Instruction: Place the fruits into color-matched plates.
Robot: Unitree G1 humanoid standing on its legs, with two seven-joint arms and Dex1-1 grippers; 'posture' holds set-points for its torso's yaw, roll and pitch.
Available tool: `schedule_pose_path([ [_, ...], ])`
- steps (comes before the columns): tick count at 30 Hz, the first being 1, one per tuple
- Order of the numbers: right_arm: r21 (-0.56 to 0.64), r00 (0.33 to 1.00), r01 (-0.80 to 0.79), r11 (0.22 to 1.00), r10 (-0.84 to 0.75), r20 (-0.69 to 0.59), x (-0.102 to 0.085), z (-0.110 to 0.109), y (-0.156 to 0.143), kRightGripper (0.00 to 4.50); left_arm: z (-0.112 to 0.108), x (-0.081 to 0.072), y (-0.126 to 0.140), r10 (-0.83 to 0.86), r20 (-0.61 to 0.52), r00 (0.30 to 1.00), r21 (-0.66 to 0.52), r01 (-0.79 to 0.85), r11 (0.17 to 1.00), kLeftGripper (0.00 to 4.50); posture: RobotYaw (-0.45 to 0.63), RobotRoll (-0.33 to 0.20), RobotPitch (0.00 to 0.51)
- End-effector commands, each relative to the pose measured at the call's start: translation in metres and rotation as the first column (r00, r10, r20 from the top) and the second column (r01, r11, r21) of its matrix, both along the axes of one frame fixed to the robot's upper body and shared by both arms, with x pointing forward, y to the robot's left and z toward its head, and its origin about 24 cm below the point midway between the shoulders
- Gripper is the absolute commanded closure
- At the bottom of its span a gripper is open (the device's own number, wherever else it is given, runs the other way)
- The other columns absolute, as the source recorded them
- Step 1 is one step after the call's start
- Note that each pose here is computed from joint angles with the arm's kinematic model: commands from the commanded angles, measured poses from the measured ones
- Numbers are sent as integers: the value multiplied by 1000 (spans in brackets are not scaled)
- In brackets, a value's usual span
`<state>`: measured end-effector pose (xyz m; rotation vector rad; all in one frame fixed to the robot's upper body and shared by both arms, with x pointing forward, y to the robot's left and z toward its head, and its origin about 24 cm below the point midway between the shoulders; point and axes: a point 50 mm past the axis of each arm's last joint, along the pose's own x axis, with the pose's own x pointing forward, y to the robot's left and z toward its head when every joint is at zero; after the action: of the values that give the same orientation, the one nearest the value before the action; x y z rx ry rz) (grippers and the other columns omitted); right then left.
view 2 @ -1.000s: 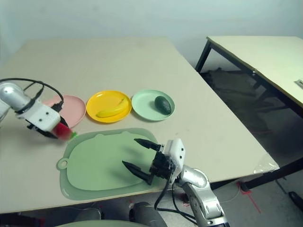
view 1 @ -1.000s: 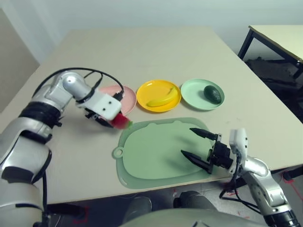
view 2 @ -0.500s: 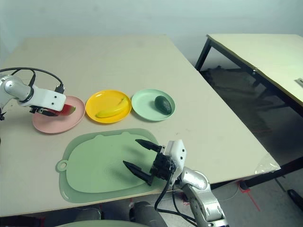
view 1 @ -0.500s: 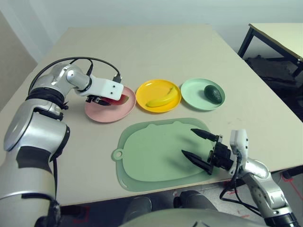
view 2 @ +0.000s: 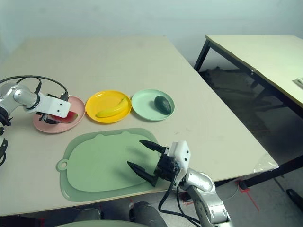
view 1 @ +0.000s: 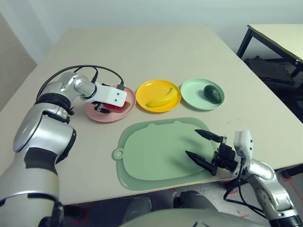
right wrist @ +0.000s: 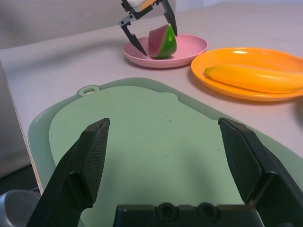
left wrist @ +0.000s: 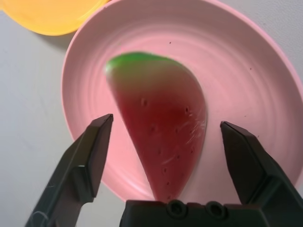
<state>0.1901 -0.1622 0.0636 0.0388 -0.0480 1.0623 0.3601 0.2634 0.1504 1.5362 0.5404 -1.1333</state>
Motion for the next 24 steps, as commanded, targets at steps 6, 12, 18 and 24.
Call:
schedule_pose_path([
  [6,32,975,219,975,-220,18,32,8,-30,0,22,-3,7,40,45,998,-195,-31,980,23,-49,0,0],
  [12,72,910,411,909,-414,33,63,8,-47,0,31,-15,11,99,17,995,-545,-74,835,23,-16,0,0],
  [18,82,835,543,836,-547,53,73,0,-71,0,15,-55,8,264,36,964,-839,-114,532,23,31,0,0],
  [24,88,789,602,793,-609,88,63,-5,-86,0,-24,-103,2,580,-43,813,-985,-132,111,23,57,0,0],
])
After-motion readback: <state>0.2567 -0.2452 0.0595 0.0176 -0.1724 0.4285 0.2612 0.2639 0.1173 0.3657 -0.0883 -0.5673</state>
